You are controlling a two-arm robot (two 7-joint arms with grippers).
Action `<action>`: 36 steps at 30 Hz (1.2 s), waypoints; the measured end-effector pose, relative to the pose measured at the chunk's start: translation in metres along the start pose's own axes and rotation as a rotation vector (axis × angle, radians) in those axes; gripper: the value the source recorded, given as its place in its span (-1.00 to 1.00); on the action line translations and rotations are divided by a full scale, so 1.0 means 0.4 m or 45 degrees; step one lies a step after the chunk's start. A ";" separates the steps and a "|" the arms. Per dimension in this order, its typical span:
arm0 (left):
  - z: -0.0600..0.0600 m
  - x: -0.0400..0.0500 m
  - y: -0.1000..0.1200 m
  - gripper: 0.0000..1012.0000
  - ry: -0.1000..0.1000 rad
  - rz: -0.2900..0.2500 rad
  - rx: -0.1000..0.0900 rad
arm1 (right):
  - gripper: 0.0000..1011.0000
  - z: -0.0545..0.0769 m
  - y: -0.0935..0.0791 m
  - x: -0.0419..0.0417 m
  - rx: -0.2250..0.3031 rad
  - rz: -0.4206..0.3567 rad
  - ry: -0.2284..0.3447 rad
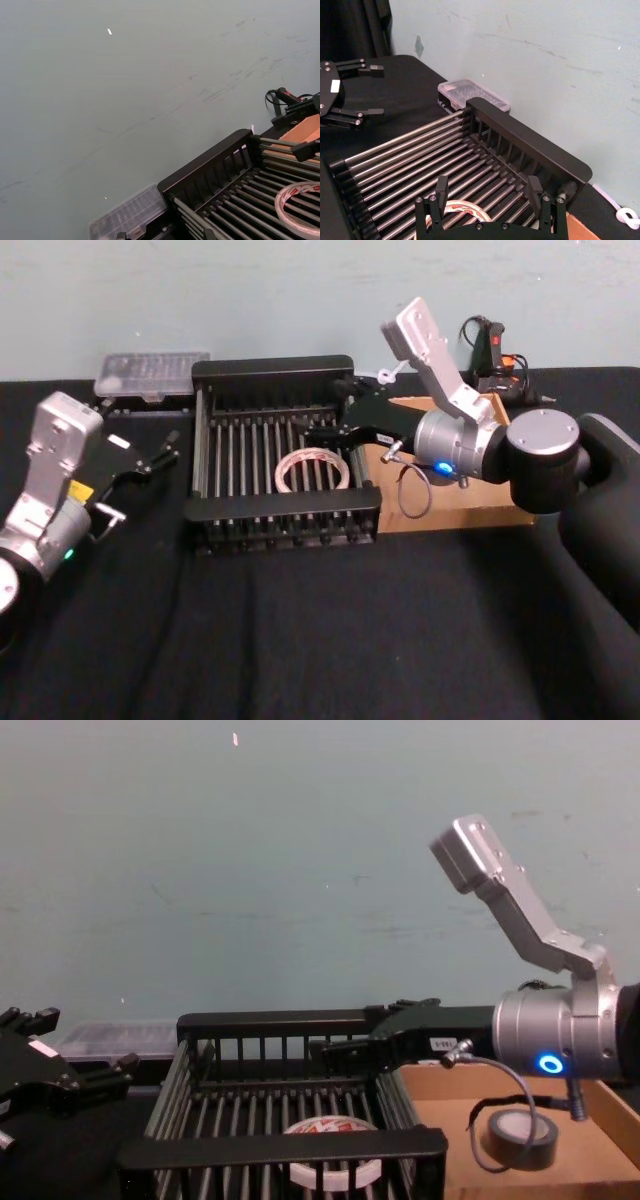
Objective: Pick up the white tape and place it into the black box , Pick up the silver tape and place it into the brown box.
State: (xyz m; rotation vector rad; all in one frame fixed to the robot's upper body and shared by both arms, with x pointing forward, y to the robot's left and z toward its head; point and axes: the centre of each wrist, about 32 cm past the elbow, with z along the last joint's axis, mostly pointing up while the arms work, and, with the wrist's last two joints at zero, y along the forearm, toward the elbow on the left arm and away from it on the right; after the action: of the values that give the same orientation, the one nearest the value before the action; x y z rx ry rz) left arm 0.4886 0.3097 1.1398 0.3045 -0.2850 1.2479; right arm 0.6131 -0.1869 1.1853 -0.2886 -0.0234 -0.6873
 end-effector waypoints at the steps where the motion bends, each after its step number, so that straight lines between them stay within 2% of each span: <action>1: 0.000 0.000 0.000 0.98 0.000 0.000 0.000 | 0.98 0.000 -0.002 -0.001 0.004 -0.001 0.000; 9: 0.000 0.000 0.000 0.98 0.000 0.000 0.000 | 0.98 0.003 -0.055 -0.008 0.052 -0.045 -0.006; 16: 0.000 0.000 0.000 0.98 0.000 0.000 0.000 | 0.98 -0.006 -0.124 -0.015 0.085 -0.120 -0.005; 22: 0.000 0.000 0.000 0.98 0.000 0.000 0.000 | 0.98 -0.036 -0.196 -0.024 0.122 -0.231 0.015; 27: 0.000 0.000 0.000 0.98 0.000 0.000 0.000 | 0.98 -0.074 -0.241 -0.034 0.116 -0.315 0.030; 36: 0.000 0.000 0.000 0.98 0.000 0.000 0.000 | 0.98 -0.129 -0.294 -0.051 0.099 -0.441 0.027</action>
State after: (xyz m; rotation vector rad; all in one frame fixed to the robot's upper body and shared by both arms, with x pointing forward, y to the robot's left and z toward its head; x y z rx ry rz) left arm 0.4886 0.3097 1.1398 0.3045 -0.2850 1.2479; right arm 0.5195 -0.2746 1.1632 -0.2041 -0.0810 -1.0306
